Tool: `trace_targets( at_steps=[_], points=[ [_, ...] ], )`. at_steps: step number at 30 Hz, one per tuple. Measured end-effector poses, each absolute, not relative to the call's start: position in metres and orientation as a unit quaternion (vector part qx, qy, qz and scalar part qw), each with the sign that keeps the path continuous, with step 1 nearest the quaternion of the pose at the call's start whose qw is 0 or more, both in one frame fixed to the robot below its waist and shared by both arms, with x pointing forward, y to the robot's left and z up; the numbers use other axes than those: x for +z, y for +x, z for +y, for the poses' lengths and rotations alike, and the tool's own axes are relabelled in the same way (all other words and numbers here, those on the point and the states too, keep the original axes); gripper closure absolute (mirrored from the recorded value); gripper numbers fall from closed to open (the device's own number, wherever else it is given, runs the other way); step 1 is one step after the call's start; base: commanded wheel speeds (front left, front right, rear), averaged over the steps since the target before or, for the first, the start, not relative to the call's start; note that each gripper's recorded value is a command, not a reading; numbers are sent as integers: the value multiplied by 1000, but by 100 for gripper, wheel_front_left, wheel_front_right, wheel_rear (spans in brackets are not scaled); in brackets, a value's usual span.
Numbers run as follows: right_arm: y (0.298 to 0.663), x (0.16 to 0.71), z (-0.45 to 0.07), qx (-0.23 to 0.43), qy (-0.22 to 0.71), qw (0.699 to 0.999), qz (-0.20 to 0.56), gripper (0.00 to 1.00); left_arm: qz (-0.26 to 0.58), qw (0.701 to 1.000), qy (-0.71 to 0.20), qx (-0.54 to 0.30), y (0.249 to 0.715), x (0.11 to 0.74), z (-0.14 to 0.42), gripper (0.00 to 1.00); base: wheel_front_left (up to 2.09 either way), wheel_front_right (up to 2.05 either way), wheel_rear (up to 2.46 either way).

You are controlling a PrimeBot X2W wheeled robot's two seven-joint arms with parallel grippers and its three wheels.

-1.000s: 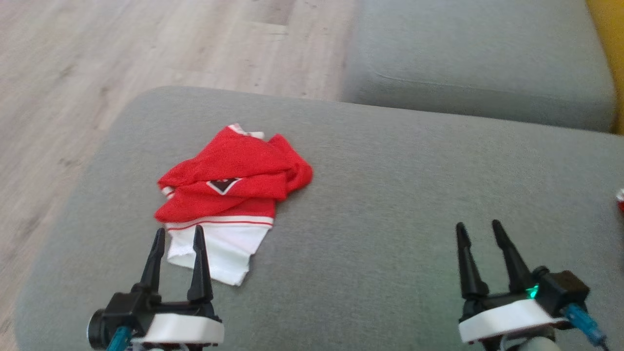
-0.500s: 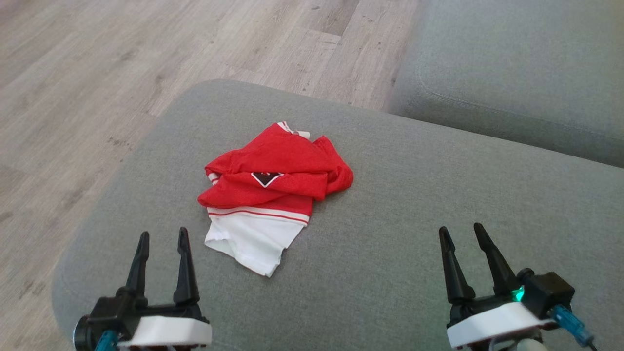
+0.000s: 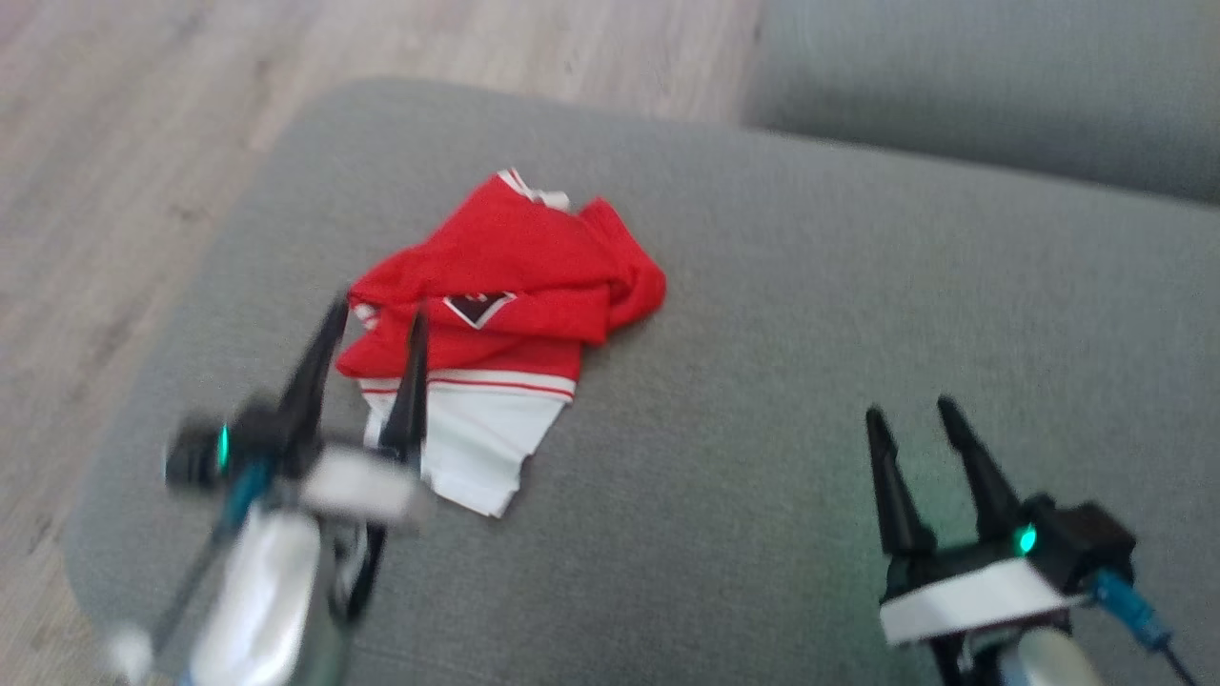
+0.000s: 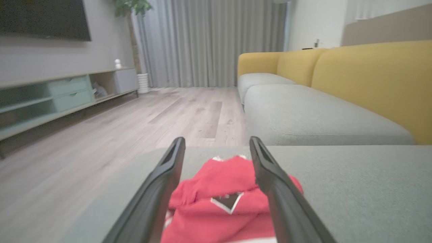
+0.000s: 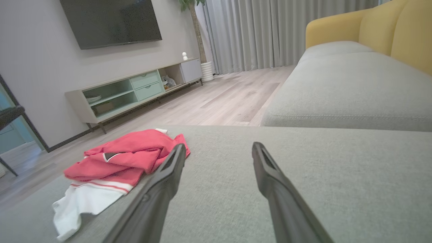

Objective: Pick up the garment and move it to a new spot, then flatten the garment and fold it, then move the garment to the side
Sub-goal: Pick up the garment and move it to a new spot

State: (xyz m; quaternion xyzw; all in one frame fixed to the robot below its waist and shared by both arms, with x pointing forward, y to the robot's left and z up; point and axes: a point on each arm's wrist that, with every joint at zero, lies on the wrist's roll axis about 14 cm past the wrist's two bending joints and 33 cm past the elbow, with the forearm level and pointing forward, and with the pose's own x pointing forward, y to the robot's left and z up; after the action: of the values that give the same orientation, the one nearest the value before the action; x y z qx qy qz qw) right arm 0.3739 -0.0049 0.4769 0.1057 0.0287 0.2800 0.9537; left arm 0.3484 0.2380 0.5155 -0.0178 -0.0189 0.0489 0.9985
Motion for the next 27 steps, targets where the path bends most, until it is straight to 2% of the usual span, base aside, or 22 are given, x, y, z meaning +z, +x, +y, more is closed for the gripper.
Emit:
trace_targets(
  at_steps=[4,9,12,16,22,27],
  points=[
    [397,478,-16,259,105,960,16,0,-5,998,57,-15,412,536,225,0,0,0,0],
    [421,485,-34,229,111,967,-7,0,81,982,136,-105,465,510,190,0,0,0,0],
    [428,484,-49,208,116,971,-11,0,140,960,157,-184,473,478,154,0,0,0,0],
    [431,478,-62,188,119,975,-5,0,223,929,181,-232,473,435,147,0,0,0,0],
    [432,464,-71,175,124,977,10,0,287,905,215,-231,493,404,164,0,0,0,0],
    [439,463,-77,167,122,978,7,0,333,886,220,-238,489,375,162,0,0,0,0]
  ],
)
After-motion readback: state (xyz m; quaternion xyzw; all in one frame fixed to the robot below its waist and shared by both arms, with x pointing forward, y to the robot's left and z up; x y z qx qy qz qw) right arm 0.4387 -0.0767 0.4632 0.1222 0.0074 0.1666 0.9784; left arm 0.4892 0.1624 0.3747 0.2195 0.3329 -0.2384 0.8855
